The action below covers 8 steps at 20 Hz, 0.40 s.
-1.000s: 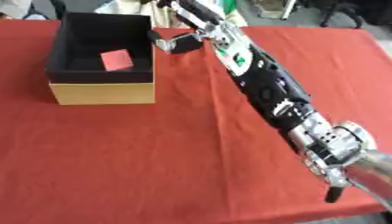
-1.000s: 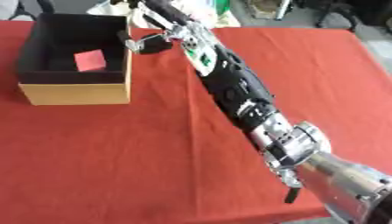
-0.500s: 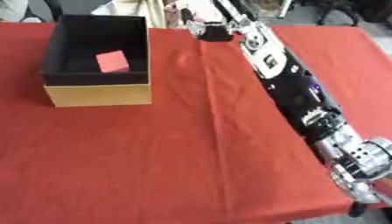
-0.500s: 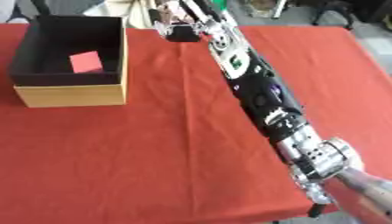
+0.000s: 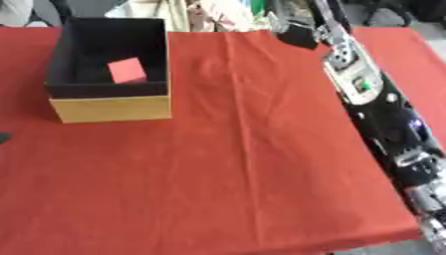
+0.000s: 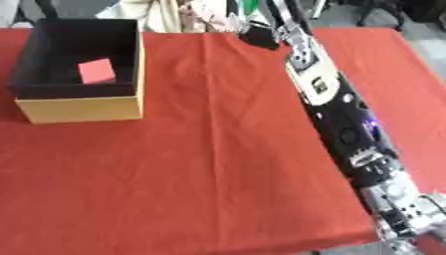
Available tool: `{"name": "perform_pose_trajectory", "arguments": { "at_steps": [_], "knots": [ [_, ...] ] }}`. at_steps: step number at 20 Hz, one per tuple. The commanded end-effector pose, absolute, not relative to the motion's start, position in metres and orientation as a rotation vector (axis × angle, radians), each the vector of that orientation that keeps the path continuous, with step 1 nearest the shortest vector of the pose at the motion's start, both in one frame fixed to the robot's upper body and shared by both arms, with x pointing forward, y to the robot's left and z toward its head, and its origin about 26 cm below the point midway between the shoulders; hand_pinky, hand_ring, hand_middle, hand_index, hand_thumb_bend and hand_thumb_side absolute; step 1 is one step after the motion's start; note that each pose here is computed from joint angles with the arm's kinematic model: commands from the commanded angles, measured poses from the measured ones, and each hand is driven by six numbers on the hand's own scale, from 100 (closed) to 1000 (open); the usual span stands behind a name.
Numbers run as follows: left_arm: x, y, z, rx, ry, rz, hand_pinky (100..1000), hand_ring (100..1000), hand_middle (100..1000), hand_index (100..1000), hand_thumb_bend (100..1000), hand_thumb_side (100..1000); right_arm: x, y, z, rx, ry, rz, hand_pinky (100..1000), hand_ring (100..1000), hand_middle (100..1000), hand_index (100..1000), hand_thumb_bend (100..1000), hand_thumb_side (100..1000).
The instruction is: Pick up objects on the table and place them in the box.
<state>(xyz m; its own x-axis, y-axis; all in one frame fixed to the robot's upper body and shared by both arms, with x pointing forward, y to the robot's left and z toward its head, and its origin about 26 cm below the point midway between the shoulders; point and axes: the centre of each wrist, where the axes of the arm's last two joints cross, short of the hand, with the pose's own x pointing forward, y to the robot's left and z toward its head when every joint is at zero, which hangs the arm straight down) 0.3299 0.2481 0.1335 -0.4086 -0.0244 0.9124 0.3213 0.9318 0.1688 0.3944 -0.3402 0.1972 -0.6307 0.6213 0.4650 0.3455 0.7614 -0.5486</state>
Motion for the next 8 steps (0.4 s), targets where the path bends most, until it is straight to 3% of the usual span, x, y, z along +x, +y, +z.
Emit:
{"name": "perform_pose_trajectory", "arguments": {
  "at_steps": [1, 8],
  "knots": [
    [0.329, 0.254, 0.143, -0.183, -1.991, -0.392, 884, 1000, 912, 913, 100, 412, 0.378, -0.349, 0.214, -0.742, -2.335, 0.477, 662, 867, 664, 930, 100, 176],
    [0.328, 0.256, 0.143, -0.166, -1.993, -0.390, 884, 1000, 913, 912, 100, 414, 0.350, -0.351, 0.198, -0.638, -2.316, 0.341, 657, 870, 661, 933, 100, 215]
  ]
}}
